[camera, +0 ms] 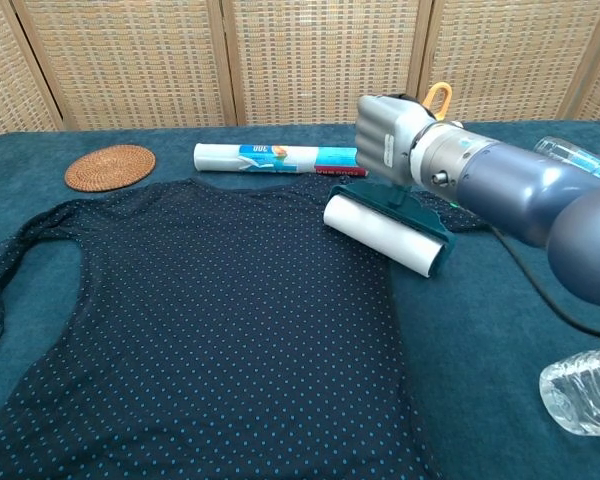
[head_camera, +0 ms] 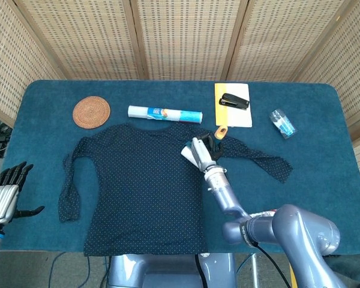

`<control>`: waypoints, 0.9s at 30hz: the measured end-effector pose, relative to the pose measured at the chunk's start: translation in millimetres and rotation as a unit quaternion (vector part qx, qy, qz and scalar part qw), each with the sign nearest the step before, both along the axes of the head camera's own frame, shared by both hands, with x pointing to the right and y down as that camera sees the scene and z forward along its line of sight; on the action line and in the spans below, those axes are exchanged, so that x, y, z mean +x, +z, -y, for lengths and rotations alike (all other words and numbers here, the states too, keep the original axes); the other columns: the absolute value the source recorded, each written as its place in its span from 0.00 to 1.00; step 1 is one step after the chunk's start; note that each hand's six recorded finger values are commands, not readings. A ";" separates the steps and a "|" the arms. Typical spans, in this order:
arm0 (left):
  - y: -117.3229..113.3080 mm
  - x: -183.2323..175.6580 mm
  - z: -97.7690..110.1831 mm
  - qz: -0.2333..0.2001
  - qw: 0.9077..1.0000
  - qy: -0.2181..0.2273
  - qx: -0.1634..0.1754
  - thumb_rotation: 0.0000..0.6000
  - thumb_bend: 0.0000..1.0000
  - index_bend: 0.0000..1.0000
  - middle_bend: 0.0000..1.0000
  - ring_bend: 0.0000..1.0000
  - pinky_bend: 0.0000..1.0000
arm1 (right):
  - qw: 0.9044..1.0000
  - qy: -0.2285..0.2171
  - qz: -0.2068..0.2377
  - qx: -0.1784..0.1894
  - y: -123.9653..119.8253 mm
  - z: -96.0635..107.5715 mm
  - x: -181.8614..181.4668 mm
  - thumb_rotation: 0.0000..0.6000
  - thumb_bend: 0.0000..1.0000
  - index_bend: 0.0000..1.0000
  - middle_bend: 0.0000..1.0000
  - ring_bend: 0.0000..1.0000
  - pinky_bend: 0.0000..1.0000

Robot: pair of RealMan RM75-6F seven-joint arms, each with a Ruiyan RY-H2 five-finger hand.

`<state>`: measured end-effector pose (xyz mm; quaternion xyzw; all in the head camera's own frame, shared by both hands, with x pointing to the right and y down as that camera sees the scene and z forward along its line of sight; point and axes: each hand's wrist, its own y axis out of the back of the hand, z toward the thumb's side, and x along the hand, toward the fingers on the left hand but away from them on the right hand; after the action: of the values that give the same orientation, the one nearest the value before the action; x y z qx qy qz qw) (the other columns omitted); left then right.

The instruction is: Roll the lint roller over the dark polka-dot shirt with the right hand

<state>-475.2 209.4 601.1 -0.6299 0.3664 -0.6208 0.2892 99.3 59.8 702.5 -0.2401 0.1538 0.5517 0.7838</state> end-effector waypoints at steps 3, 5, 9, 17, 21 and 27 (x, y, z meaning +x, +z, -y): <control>0.3 1.3 -0.4 0.000 1.000 0.001 0.000 1.00 0.00 0.00 0.00 0.00 0.00 | 1.000 0.013 0.004 -0.006 2.1 2.4 6.5 1.00 0.77 0.42 0.96 1.00 1.00; 0.4 1.5 -0.6 0.000 1.000 0.001 -0.001 1.00 0.00 0.00 0.00 0.00 0.00 | 1.000 0.018 0.009 -0.009 2.2 2.7 8.2 1.00 0.68 0.25 0.96 1.00 1.00; 0.0 1.9 -0.6 -0.001 1.000 0.001 0.000 1.00 0.00 0.00 0.00 0.00 0.00 | 0.999 0.036 0.026 -0.012 -1.5 3.6 10.7 1.00 0.28 0.00 0.95 1.00 1.00; -4.2 2.7 -1.0 -0.010 1.000 0.002 0.004 1.00 0.00 0.00 0.00 0.00 0.00 | 0.995 0.070 0.064 -0.014 -18.1 4.0 22.2 1.00 0.19 0.00 0.94 1.00 1.00; -8.6 4.1 -1.8 -0.016 1.000 0.006 0.011 1.00 0.00 0.00 0.00 0.00 0.00 | 0.987 0.100 0.125 -0.029 -33.0 3.9 39.2 1.00 0.19 0.00 0.91 1.00 1.00; -14.8 7.2 -4.8 -0.025 0.999 0.013 0.022 1.00 0.00 0.00 0.00 0.00 0.00 | 0.953 0.153 0.256 -0.054 -55.4 3.5 75.9 1.00 0.10 0.00 0.60 0.69 0.76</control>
<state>-468.0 214.2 586.3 -0.6436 0.3792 -0.5924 0.3018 175.2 56.3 647.1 -0.4357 -0.0607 0.5763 0.6887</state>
